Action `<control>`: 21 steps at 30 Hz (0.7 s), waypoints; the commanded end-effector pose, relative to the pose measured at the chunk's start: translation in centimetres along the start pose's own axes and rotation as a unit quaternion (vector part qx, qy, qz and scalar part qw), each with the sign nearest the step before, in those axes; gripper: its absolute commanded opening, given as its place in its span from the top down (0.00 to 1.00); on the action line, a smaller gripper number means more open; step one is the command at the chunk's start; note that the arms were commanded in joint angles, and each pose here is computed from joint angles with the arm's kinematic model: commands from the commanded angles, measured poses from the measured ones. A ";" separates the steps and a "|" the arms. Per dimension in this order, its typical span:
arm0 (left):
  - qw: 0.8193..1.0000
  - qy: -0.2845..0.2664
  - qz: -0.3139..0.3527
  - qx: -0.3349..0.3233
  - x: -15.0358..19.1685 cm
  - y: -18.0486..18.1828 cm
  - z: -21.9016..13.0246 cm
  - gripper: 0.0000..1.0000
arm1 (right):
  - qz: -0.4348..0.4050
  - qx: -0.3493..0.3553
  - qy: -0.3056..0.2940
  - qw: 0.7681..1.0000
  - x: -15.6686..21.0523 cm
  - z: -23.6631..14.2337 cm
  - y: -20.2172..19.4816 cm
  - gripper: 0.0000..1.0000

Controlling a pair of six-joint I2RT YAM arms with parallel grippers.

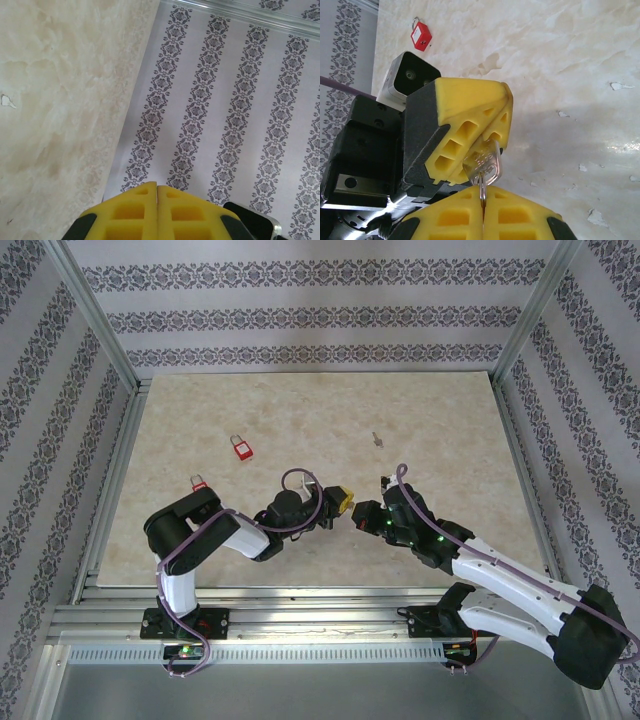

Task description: Unlock with the key

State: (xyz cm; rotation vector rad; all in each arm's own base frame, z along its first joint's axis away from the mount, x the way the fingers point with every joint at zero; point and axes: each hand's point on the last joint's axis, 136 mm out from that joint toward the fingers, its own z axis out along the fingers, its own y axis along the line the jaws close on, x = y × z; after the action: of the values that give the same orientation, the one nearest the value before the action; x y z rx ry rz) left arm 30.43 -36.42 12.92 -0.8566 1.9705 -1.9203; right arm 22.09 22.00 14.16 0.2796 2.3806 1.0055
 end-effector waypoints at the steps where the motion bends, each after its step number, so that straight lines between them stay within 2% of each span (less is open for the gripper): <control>1: 1.000 -0.007 0.022 0.013 -0.7 -1.0 -0.6 1.00 | -0.026 -0.034 -0.004 0.999 -0.1 -0.2 1.7 1.00; 7: 0.998 -0.012 0.062 0.018 -0.8 -2.3 -0.9 1.00 | -0.042 -0.051 -0.001 0.998 -0.4 -0.3 2.9 0.98; 11: 0.989 -0.039 0.140 0.019 -1.5 -4.2 -2.2 1.00 | -0.016 -0.088 -0.027 0.996 -1.2 -0.9 4.0 0.48; 14: 0.969 -0.066 0.238 0.017 -1.6 -6.7 -3.6 1.00 | 0.007 -0.143 -0.047 0.989 -2.3 -1.8 6.0 0.29; 17: 0.943 -0.097 0.317 0.043 -1.3 -9.7 -5.3 1.00 | 0.017 -0.169 -0.047 0.984 -3.1 -2.1 7.6 0.24; 21: 0.928 -0.106 0.345 0.089 -0.6 -12.1 -6.4 1.00 | 0.033 -0.236 -0.041 0.970 -3.7 -1.7 10.2 0.24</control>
State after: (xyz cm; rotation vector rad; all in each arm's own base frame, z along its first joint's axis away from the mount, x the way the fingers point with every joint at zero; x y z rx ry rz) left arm 30.08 -30.92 25.06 -0.3477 1.6733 -1.5981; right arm 23.62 25.29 20.57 0.2392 2.1196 1.3499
